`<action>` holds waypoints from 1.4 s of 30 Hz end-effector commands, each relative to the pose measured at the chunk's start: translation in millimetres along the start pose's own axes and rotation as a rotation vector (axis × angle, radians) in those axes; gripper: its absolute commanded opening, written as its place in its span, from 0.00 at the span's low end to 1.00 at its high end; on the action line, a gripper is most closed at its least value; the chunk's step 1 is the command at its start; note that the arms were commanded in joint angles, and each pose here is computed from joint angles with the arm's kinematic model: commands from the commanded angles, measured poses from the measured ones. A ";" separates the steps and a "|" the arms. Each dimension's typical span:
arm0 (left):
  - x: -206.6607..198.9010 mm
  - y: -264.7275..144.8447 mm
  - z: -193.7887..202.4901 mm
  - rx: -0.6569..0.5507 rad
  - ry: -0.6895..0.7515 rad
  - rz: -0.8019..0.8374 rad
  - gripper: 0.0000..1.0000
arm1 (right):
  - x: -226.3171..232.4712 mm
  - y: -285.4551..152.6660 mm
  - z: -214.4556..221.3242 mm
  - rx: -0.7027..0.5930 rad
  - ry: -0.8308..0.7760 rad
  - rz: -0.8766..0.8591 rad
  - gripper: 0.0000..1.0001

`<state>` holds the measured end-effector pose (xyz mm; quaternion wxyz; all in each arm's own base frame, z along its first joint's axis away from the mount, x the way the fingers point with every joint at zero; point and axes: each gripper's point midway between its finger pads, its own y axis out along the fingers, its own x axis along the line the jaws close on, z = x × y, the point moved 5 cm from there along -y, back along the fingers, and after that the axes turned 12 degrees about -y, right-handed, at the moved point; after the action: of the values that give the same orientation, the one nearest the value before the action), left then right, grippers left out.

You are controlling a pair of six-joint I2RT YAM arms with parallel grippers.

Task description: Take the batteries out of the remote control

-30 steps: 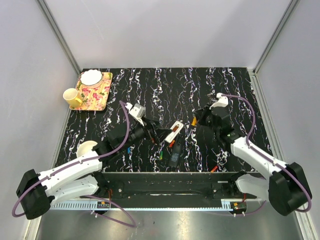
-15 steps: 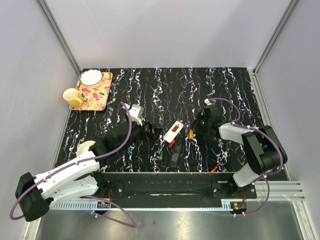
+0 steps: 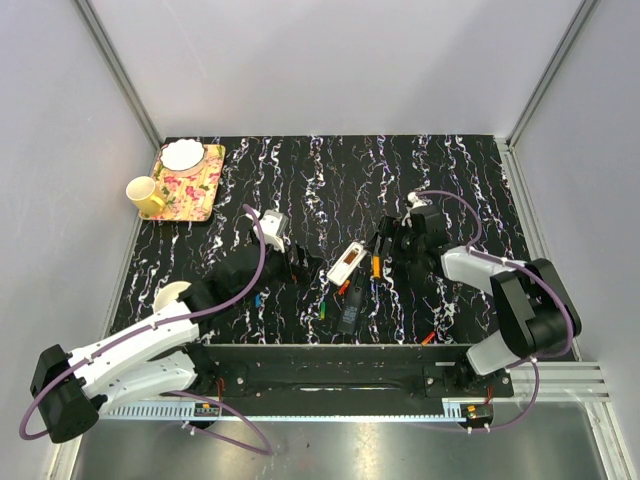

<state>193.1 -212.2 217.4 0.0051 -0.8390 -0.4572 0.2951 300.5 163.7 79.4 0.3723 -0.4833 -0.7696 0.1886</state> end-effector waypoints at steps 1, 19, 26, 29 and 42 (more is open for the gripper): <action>-8.4 -2.0 -20.1 -0.073 -0.002 0.023 0.99 | 11.2 -14.2 -28.8 -0.132 -0.053 -0.038 0.98; 21.7 -6.6 -25.2 -0.060 0.042 -0.245 0.99 | 19.4 -73.0 -62.6 -0.300 -0.128 0.041 1.00; 57.9 -28.8 -30.3 -0.111 0.036 -0.548 0.99 | 29.5 -148.6 -88.4 -0.541 -0.154 0.096 0.99; 62.9 -38.6 -36.7 -0.175 0.004 -0.579 0.99 | 29.8 -182.2 -96.0 -0.658 -0.142 0.138 1.00; 54.0 -73.3 -70.1 -0.330 -0.017 -0.481 0.99 | 11.2 -234.7 -93.3 -0.847 -0.184 0.310 1.00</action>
<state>194.0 -118.4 243.5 -0.0228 -0.6886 -0.6834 0.2416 224.6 73.6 308.7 0.0552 -0.6436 -0.7596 -0.0760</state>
